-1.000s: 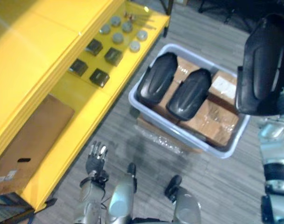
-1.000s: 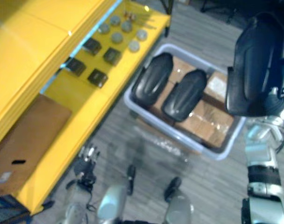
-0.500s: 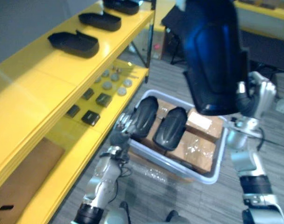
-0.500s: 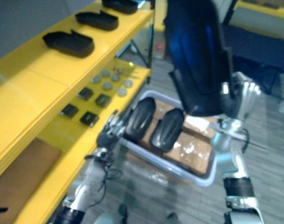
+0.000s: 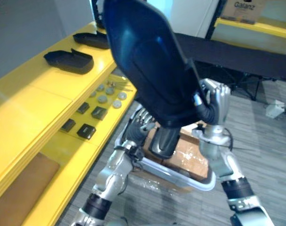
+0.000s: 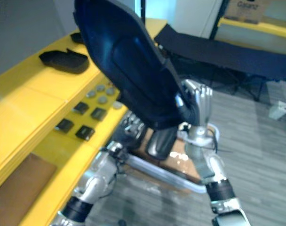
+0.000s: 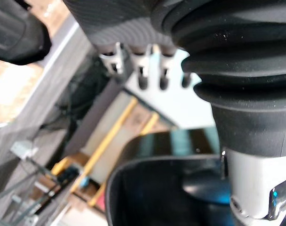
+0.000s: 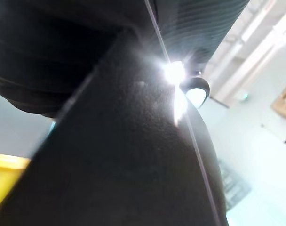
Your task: Walk over and take plastic housings, then place them on the shelf
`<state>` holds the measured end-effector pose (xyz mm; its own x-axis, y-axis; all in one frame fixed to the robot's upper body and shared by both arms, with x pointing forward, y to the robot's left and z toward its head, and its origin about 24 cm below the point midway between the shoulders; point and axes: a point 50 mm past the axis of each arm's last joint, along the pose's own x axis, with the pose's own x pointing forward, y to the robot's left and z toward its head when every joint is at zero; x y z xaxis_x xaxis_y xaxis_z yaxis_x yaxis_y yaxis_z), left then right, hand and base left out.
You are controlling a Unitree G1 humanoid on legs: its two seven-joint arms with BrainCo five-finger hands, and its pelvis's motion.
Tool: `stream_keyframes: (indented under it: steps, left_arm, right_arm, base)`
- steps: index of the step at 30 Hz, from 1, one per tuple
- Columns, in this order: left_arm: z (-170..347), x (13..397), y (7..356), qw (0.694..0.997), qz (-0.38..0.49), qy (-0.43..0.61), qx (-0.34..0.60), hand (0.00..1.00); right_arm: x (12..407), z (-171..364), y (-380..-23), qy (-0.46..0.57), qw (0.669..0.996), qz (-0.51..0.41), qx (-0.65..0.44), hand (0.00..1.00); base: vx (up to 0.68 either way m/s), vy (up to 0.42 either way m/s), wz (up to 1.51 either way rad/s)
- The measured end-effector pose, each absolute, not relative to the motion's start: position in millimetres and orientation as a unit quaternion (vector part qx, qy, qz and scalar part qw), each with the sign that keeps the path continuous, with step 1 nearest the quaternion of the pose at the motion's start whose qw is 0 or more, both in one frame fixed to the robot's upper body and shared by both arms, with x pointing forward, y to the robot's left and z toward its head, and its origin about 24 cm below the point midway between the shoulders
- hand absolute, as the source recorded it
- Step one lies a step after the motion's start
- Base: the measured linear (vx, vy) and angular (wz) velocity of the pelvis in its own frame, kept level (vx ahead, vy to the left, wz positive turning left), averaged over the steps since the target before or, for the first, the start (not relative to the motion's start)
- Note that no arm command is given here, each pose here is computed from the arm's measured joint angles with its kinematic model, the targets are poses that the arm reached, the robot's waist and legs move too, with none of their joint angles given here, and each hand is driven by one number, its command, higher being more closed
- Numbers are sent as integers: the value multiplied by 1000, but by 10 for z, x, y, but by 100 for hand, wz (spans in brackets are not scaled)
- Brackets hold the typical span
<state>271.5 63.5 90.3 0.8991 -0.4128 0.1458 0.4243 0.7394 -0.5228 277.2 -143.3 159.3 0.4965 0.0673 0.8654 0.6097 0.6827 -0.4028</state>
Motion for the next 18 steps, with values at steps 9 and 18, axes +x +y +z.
stream_keyframes:
  steps: [9, 18]
  left_arm:
    - [931, 2730, 659, 944, -198, -48, -260, 0]
    - [930, 2697, 719, 952, -110, -64, -279, 100]
  right_arm:
    - [2756, 1328, -1228, -425, 833, -133, -329, 100]
    - [2653, 932, -1137, -347, 880, -115, -304, 100]
  base:
    - [-98, 3, 9]
    - [-44, 7, -1]
